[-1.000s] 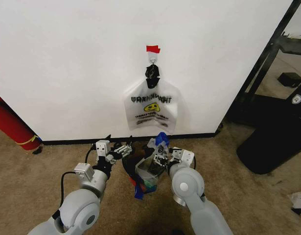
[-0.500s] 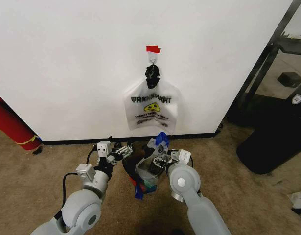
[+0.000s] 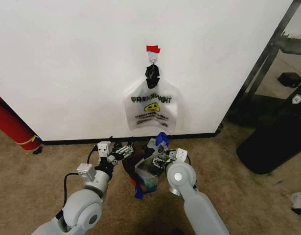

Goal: Pick up the garbage bag from the wall and place it over the trash bin.

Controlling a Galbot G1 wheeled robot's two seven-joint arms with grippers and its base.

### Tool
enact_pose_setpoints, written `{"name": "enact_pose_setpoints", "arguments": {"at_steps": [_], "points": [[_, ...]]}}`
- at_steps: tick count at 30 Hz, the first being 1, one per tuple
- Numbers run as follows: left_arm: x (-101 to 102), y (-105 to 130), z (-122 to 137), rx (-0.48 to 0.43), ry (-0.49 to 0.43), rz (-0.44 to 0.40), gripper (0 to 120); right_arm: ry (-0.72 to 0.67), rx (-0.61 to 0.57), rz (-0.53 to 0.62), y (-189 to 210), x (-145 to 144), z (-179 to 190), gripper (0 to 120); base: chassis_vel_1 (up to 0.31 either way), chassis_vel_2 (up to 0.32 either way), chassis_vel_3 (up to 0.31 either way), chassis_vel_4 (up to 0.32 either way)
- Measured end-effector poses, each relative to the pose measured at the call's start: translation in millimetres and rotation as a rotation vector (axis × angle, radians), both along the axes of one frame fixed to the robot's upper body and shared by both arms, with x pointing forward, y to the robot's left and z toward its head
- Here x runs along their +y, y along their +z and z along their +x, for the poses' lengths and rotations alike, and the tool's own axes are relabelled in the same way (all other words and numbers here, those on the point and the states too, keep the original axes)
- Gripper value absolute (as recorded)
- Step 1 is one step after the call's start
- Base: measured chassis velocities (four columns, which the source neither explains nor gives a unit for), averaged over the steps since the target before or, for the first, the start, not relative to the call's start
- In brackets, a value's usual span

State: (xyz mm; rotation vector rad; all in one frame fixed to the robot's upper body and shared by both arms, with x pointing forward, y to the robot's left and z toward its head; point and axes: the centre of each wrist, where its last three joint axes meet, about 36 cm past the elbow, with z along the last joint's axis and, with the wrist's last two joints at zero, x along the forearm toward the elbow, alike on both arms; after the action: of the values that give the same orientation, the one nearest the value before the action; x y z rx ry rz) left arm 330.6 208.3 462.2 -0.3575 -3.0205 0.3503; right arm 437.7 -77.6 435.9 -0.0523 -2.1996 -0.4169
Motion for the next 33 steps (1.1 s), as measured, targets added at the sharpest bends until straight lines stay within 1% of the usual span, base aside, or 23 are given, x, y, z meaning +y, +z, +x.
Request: {"name": "enact_pose_setpoints", "arguments": {"at_steps": [1, 3, 7, 8, 9, 13, 14, 15, 22, 23, 24, 25, 27, 30, 33], "points": [[0, 0, 0, 0.0, 0.0, 0.0, 100, 0.0, 0.0, 0.0, 0, 0, 0, 92, 0.0, 0.0, 0.0, 0.0], [0, 0, -1, 0.001, 0.0, -0.002, 100, 0.001, 0.0, -0.003, 0, 1, -1, 86, 0.0, 0.0, 0.0, 0.0], [0, 0, -1, 0.001, 0.001, -0.004, 100, 0.004, -0.016, -0.009, 4, 3, -7, 67, 0.0, 0.0, 0.0, 0.0], [0, 0, -1, 0.001, 0.001, -0.003, 100, 0.006, -0.021, -0.01, 5, 4, -9, 64, 0.0, 0.0, 0.0, 0.0], [0, 0, -1, 0.001, 0.001, -0.003, 100, 0.006, -0.021, -0.01, 5, 4, -9, 64, 0.0, 0.0, 0.0, 0.0], [-1, -1, -2, 0.004, -0.002, -0.005, 100, 0.009, -0.031, -0.018, 7, 5, -12, 46, 0.0, 0.0, 0.0, 0.0], [-2, -1, -2, 0.005, -0.002, -0.006, 100, 0.009, -0.032, -0.019, 7, 5, -12, 43, 0.0, 0.0, 0.0, 0.0], [-2, -1, -2, 0.005, -0.002, -0.006, 100, 0.009, -0.032, -0.019, 7, 5, -12, 43, 0.0, 0.0, 0.0, 0.0], [-3, -4, -5, 0.02, -0.006, -0.009, 100, 0.005, -0.023, -0.011, 5, 3, -12, 13, 0.0, 0.0, 0.0, 0.0], [-3, -4, -5, 0.02, -0.006, -0.009, 100, 0.005, -0.023, -0.011, 5, 3, -12, 13, 0.0, 0.0, 0.0, 0.0], [-4, -4, -6, 0.022, -0.008, -0.01, 100, 0.005, -0.025, -0.009, 6, 3, -12, 10, 0.0, 0.0, 0.0, 0.0], [-4, -4, -6, 0.023, -0.008, -0.01, 100, 0.006, -0.028, -0.009, 7, 4, -13, 4, 0.0, 0.0, 0.0, 0.0], [-5, -4, -6, 0.024, -0.009, -0.009, 100, 0.007, -0.033, -0.008, 8, 3, -15, 1, 0.0, 0.0, 0.0, 0.0], [-4, -3, -6, 0.023, -0.01, -0.007, 100, 0.001, -0.043, -0.001, 10, 0, -18, 1, 0.0, 0.0, 0.0, 0.0], [-4, 2, -5, 0.03, -0.018, -0.012, 100, -0.017, -0.096, 0.041, 12, -7, -26, 1, 0.0, 0.0, 0.0, 0.0]]}}
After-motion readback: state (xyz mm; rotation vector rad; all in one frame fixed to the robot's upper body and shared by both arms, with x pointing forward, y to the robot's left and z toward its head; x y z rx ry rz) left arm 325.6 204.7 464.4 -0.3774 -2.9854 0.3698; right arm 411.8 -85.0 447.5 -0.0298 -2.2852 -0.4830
